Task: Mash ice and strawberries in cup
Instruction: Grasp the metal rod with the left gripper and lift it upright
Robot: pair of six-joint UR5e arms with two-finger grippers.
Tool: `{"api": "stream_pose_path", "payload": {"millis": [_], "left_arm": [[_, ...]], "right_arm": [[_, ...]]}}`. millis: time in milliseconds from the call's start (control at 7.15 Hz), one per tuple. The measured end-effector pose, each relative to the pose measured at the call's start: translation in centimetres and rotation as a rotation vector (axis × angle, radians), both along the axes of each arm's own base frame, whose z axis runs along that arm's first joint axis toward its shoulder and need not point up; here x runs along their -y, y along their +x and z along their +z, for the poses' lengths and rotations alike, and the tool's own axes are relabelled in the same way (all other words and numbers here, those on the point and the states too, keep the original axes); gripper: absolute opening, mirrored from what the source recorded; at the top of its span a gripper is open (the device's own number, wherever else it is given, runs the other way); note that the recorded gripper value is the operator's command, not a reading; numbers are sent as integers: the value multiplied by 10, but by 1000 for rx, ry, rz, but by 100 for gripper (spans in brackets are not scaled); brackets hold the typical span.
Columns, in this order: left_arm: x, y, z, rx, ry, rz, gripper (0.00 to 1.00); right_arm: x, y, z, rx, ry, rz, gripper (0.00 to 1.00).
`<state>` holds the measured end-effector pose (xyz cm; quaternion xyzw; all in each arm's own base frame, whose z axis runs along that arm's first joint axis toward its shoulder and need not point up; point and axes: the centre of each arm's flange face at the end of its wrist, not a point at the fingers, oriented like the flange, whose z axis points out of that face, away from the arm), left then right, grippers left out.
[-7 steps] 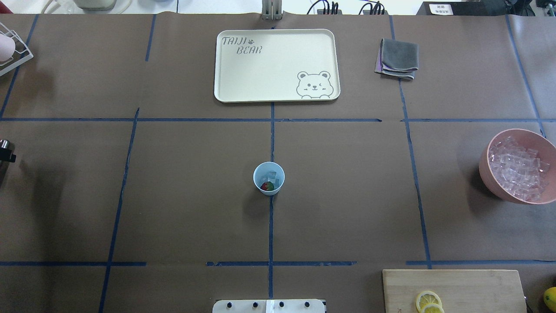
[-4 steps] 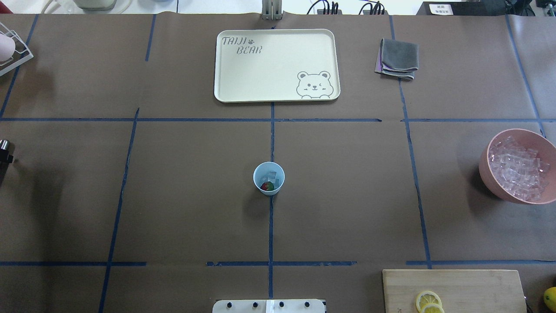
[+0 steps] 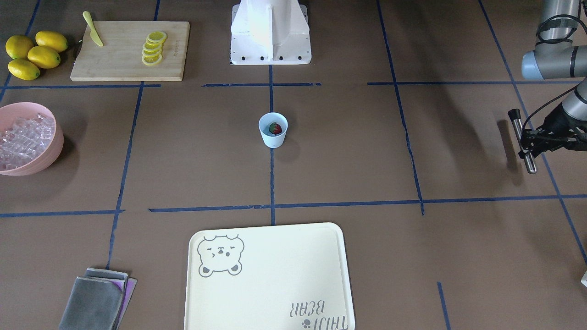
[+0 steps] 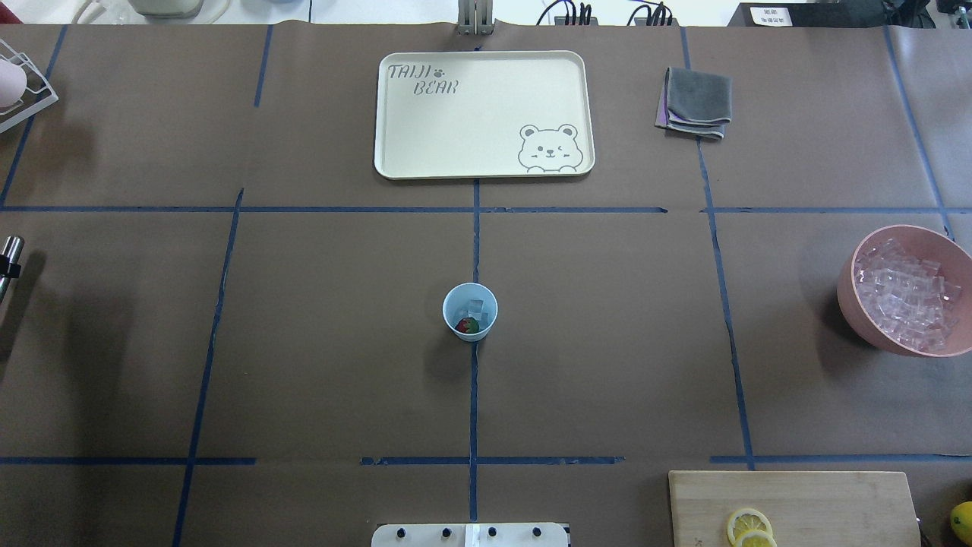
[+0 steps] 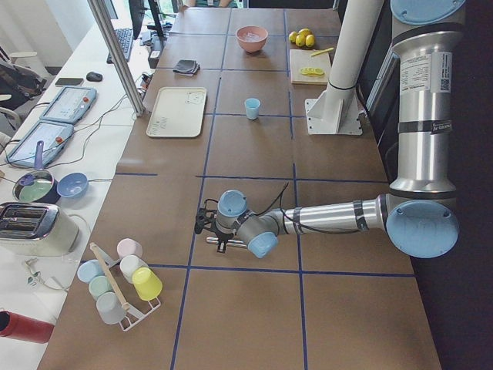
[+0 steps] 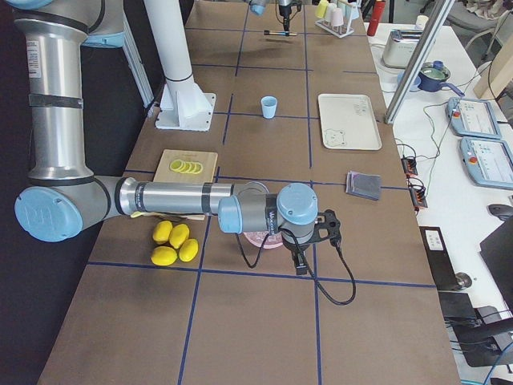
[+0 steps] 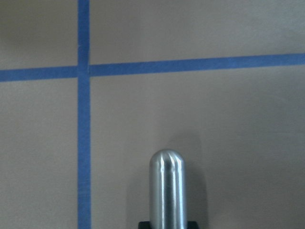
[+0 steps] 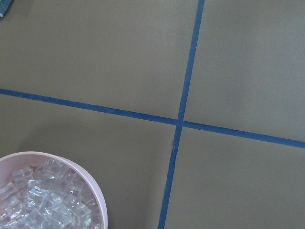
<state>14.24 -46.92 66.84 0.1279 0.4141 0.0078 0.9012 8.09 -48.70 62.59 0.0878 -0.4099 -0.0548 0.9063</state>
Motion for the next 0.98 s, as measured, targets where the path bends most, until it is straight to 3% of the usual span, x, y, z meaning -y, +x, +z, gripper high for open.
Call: {"api": "stream_pose_path", "payload": {"millis": [419,979], "left_arm": [[16,-14,-127,-82,200,-64,0],[32,-28,-270,-35,462,-325,0]], "right_arm": [[0,0,-5,2,1,8,99],[-11,0,-14,1,11,16,99]]}}
